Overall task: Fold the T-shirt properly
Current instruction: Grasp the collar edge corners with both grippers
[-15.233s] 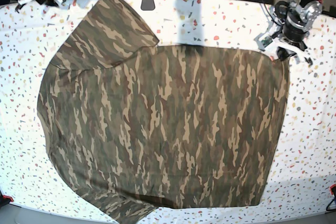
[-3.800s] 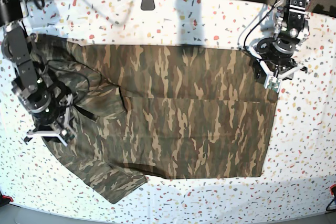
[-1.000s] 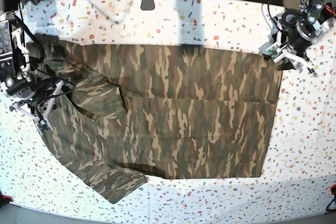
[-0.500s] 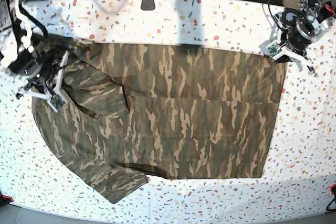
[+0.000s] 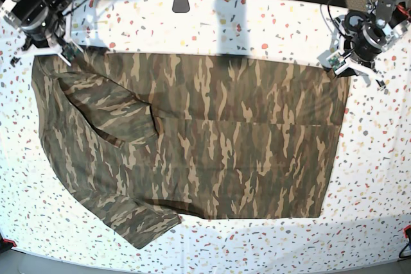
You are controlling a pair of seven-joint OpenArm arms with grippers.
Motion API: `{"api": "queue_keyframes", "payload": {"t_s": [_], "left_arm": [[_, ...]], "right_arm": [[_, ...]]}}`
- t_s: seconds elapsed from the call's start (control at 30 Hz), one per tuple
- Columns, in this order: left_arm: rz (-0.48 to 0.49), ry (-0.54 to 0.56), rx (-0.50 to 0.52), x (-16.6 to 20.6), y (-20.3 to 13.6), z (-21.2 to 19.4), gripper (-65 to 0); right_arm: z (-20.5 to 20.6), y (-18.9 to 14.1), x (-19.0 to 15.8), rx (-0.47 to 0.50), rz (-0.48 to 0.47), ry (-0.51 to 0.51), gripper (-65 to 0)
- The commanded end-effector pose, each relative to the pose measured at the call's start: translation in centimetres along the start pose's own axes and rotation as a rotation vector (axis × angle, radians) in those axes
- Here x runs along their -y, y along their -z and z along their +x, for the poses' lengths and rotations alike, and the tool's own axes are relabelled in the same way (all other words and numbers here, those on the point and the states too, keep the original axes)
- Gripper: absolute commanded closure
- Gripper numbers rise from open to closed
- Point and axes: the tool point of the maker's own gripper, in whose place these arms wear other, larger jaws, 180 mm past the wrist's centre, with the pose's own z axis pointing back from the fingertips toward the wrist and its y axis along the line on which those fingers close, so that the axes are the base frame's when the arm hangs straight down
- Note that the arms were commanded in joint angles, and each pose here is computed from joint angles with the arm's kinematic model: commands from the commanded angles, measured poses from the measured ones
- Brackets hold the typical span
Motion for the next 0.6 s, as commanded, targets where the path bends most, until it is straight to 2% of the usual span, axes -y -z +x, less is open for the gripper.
{"api": "queue_keyframes", "payload": {"t_s": [0.0, 0.07, 0.17, 0.23, 0.3, 0.4, 0.57], "left_arm": [[0.023, 0.000, 0.018, -1.0, -0.3, 0.3, 0.0], [0.023, 0.001, 0.017, -1.0, -0.3, 0.3, 0.0], [0.023, 0.001, 0.017, -1.0, -0.3, 0.3, 0.0], [0.023, 0.001, 0.017, -1.0, -0.3, 0.3, 0.0], [0.023, 0.001, 0.017, -1.0, -0.3, 0.3, 0.0], [0.023, 0.001, 0.017, -1.0, -0.3, 0.3, 0.0], [0.023, 0.001, 0.018, -1.0, -0.3, 0.3, 0.0]], "right_arm": [[0.2, -0.4, 0.8, 0.008, -0.032, -0.030, -2.3], [-0.3, -0.4, 0.5, -0.007, -0.028, -0.043, -9.0], [-0.5, -0.2, 0.2, -0.011, -0.019, -0.041, -23.1], [-0.8, 0.2, 0.0, -0.006, -0.012, -0.033, -30.1], [-1.1, 1.0, 0.4, 0.009, -0.033, -0.053, -30.8], [-2.0, 2.3, 1.8, 0.023, -0.107, -0.141, -30.8], [-3.1, 3.4, 2.4, 0.016, -0.156, -0.251, -30.8]]}}
